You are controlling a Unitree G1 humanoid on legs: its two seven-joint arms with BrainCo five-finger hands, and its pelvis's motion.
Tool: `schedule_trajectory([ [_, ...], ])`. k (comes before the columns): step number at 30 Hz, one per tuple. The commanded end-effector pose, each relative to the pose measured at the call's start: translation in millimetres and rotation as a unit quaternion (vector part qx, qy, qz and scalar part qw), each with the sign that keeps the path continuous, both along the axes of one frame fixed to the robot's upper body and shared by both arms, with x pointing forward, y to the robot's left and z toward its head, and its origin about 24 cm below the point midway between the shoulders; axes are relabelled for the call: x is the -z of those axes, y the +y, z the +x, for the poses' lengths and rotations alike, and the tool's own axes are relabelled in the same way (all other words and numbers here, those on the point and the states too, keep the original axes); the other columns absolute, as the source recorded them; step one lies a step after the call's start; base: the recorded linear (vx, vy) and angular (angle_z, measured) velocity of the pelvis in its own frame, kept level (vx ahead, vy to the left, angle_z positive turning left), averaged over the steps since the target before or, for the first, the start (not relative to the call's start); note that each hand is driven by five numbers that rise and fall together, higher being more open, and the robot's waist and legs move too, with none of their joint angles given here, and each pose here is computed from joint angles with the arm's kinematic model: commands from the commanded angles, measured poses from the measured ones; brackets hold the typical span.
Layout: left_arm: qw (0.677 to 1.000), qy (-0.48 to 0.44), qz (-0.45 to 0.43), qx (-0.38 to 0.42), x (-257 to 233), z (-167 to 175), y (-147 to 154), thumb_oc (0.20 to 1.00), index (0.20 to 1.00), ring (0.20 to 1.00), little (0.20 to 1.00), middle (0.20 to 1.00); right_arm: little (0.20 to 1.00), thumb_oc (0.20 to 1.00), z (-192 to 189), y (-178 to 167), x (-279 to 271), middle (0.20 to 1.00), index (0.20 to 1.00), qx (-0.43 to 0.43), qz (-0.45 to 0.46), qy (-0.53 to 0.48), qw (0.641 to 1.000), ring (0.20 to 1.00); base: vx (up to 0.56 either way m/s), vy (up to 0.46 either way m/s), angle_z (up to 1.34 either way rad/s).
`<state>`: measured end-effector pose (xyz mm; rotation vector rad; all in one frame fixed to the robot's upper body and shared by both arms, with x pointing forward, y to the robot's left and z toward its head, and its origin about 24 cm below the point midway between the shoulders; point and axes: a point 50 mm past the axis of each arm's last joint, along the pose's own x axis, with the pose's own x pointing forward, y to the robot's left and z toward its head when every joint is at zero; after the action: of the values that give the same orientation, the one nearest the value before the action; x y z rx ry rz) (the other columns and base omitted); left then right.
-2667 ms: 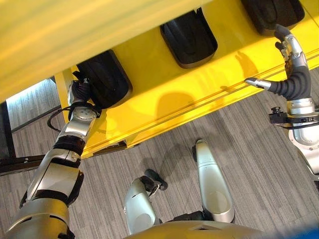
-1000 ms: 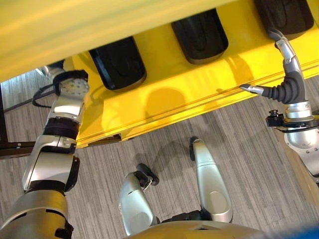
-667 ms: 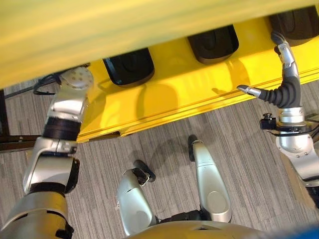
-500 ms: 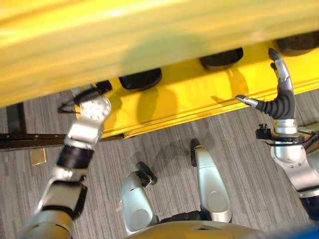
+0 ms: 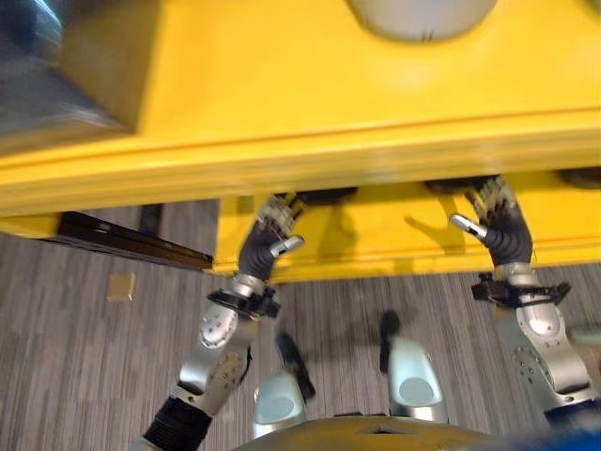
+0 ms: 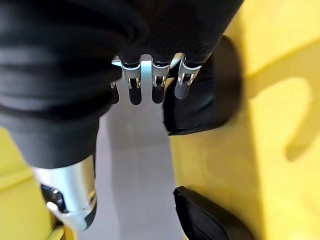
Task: Move parts from the plastic box to the shelf.
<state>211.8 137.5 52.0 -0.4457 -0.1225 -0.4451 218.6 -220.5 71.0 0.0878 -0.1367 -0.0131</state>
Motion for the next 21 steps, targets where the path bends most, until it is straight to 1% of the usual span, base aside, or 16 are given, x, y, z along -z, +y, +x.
schedule_trajectory([
  [1, 0.996, -0.059, 0.007, 0.069, -14.3, 4.4, 10.1, 1.0, 1.0, 1.0, 1.0, 1.0, 1.0, 1.0, 7.5, 4.9, -22.0, 1.0, 1.0, -0.022, 0.028, -0.056, 0.998, 1.0, 0.08, 0.0, 0.01],
  [2, 0.997, -0.031, 0.007, 0.076, -3.5, 2.2, 10.7, 1.0, 1.0, 1.0, 1.0, 1.0, 1.0, 1.0, 7.2, 2.8, -13.9, 1.0, 1.0, -0.015, 0.036, -0.032, 0.999, 1.0, 0.14, 0.012, -0.01],
  [4, 0.997, -0.005, 0.009, 0.076, 8.6, -1.4, 16.2, 1.0, 1.0, 1.0, 1.0, 1.0, 1.0, 1.0, 6.1, 0.6, -3.9, 1.0, 1.0, -0.007, 0.047, -0.006, 0.999, 1.0, 0.15, 0.023, -0.05],
  [5, 0.995, 0.023, -0.014, 0.095, 19.0, -7.2, 20.7, 1.0, 1.0, 1.0, 1.0, 1.0, 1.0, 1.0, 3.9, 1.6, 2.9, 1.0, 1.0, -0.003, 0.042, 0.008, 0.999, 1.0, 0.04, 0.002, -0.03],
  [8, 0.995, 0.035, -0.012, 0.096, 25.6, -11.0, 26.1, 1.0, 1.0, 1.0, 1.0, 1.0, 1.0, 1.0, 1.8, 2.6, 9.2, 1.0, 1.0, -0.002, 0.044, 0.026, 0.999, 1.0, 0.03, -0.006, -0.07],
  [11, 0.995, 0.036, 0.005, 0.089, 28.0, -13.0, 30.7, 1.0, 1.0, 1.0, 1.0, 1.0, 1.0, 1.0, -0.8, 3.8, 16.1, 1.0, 1.0, -0.009, 0.048, 0.048, 0.998, 1.0, 0.0, 0.0, 0.0],
  [14, 0.994, 0.04, 0.029, 0.102, 30.9, -19.0, 35.4, 1.0, 1.0, 1.0, 1.0, 1.0, 1.0, 1.0, -7.9, 5.9, 27.0, 1.0, 1.0, -0.02, 0.047, 0.077, 0.996, 1.0, 0.0, 0.0, 0.0],
  [21, 0.992, 0.057, 0.041, 0.105, 32.7, -27.8, 46.2, 1.0, 1.0, 1.0, 1.0, 1.0, 1.0, 1.0, -20.1, 0.3, 34.1, 1.0, 1.0, -0.016, 0.035, 0.102, 0.994, 1.0, 0.03, 0.01, -0.06],
])
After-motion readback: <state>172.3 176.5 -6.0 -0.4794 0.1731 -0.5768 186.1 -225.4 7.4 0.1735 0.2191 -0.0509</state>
